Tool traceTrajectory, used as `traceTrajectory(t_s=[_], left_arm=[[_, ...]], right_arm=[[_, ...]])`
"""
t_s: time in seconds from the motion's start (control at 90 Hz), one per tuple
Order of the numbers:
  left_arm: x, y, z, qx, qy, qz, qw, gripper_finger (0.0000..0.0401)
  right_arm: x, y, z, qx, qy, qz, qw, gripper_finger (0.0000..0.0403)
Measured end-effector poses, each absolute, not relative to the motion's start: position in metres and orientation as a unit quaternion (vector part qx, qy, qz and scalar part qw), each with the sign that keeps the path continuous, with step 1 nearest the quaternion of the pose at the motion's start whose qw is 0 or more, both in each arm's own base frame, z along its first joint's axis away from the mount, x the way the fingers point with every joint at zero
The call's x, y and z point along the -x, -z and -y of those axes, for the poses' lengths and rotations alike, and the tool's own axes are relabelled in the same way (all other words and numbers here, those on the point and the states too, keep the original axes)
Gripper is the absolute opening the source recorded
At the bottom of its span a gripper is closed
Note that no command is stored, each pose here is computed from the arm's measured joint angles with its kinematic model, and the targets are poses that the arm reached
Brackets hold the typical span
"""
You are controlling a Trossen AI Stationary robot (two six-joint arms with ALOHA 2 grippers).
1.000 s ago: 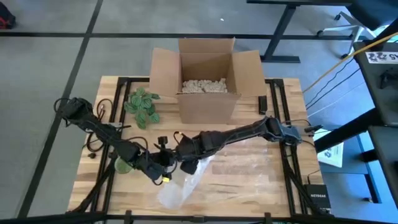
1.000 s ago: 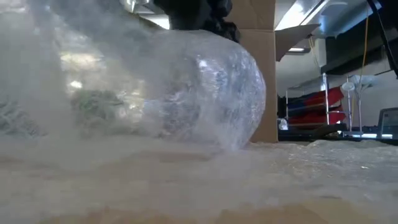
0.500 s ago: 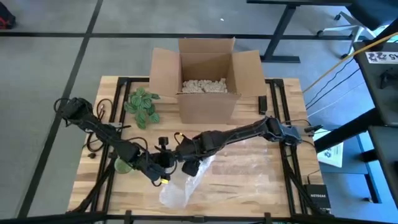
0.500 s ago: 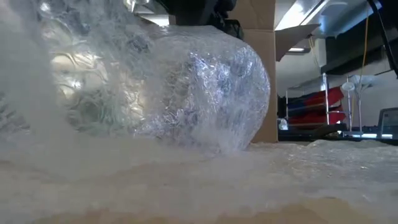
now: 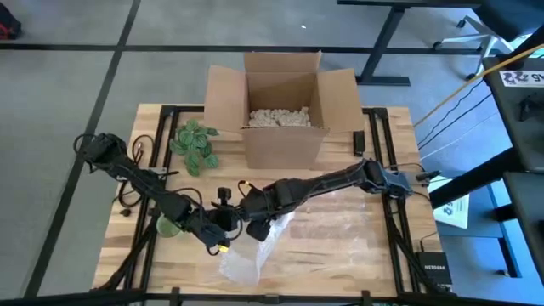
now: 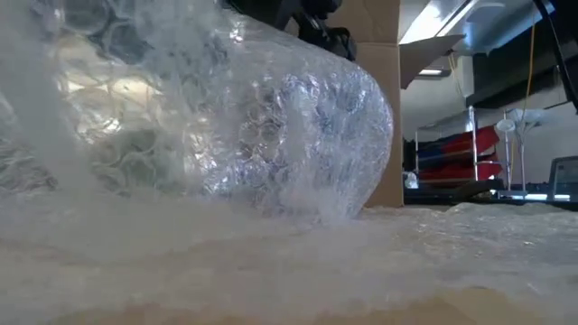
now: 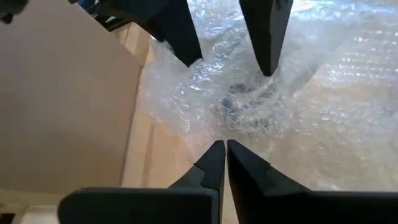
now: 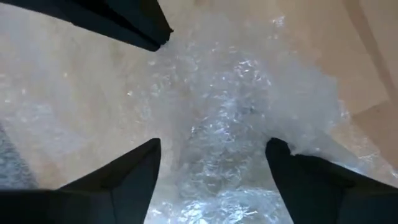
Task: Wrap mug
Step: Wrap the blue mug in bubble wrap
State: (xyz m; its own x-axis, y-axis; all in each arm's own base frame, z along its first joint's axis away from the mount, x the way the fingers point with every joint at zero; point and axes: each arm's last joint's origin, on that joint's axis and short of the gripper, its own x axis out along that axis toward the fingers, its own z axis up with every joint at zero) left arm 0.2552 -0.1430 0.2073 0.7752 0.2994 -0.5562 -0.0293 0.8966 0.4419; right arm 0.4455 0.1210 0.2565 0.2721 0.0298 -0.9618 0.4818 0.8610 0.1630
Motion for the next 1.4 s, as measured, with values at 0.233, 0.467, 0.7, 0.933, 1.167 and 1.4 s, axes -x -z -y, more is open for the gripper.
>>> traceTrajectory(t_s=[0.233, 0.467, 0.7, 0.933, 1.167, 1.4], left_arm=[[-0.257, -0.205, 0.135, -0.215, -0.101, -0.339, 0.91, 0.0], [-0.255, -0.202, 0.133, -0.215, -0.106, -0.354, 0.904, 0.0], [-0.255, -0.203, 0.133, -0.215, -0.109, -0.352, 0.905, 0.0], [-0.249, -0.222, 0.135, -0.212, -0.118, -0.316, 0.917, 0.0], [-0.235, -0.256, 0.127, -0.183, -0.118, -0.264, 0.94, 0.0], [-0.246, -0.266, 0.134, -0.165, -0.013, -0.203, 0.965, 0.0]], right_arm=[[-0.442, -0.292, -0.118, -0.197, 0.156, -0.552, 0.795, 0.028], [-0.432, -0.314, -0.115, -0.202, 0.164, -0.543, 0.798, 0.028], [-0.435, -0.315, -0.117, -0.219, 0.146, -0.535, 0.803, 0.028], [-0.433, -0.312, -0.115, -0.2, 0.167, -0.542, 0.799, 0.028], [-0.437, -0.297, -0.115, -0.177, 0.177, -0.563, 0.788, 0.0279], [-0.447, -0.289, -0.118, -0.167, 0.162, -0.55, 0.802, 0.0279]])
